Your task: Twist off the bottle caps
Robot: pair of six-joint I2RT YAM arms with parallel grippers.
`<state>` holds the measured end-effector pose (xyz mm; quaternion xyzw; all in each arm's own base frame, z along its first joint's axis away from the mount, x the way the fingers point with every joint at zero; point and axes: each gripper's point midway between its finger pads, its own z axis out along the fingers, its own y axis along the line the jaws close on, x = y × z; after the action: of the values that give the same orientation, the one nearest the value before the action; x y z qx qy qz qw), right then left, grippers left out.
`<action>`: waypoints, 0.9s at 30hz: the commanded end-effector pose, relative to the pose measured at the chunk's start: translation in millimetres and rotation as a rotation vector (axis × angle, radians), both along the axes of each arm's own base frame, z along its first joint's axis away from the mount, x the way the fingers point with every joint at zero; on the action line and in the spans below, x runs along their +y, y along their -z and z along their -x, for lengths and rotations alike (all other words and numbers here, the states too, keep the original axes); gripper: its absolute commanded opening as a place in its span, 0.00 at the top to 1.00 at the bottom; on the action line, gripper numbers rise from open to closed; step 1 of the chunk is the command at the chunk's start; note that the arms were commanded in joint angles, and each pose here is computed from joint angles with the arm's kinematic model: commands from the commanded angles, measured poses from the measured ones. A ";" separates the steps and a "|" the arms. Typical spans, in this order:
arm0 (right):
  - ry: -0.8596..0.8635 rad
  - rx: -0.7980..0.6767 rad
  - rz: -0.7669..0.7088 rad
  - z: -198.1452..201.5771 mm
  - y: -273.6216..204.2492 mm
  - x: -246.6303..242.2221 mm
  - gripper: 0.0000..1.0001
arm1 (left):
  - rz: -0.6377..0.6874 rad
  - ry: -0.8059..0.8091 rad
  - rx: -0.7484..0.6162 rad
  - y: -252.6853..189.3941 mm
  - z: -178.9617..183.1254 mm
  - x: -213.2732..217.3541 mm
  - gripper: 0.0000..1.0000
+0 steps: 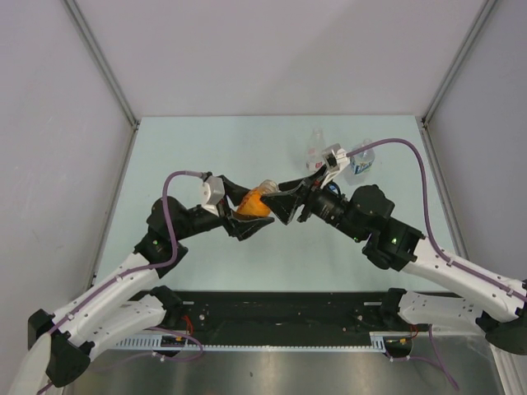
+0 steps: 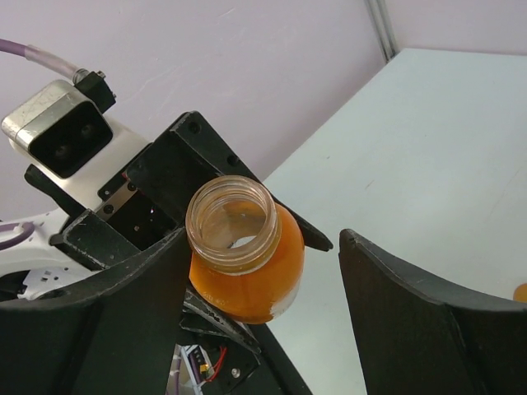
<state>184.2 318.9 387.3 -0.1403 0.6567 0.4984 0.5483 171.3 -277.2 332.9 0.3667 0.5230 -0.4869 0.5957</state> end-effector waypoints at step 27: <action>-0.017 -0.061 0.011 3.9 -11.8 1.6 1.00 | -0.041 0.062 -0.008 -15.5 12.4 -16.8 0.63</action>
<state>181.7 328.1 381.4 -0.1640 0.6556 0.4957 0.5454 161.7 -292.1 318.2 0.3872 0.5488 -0.4948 0.5514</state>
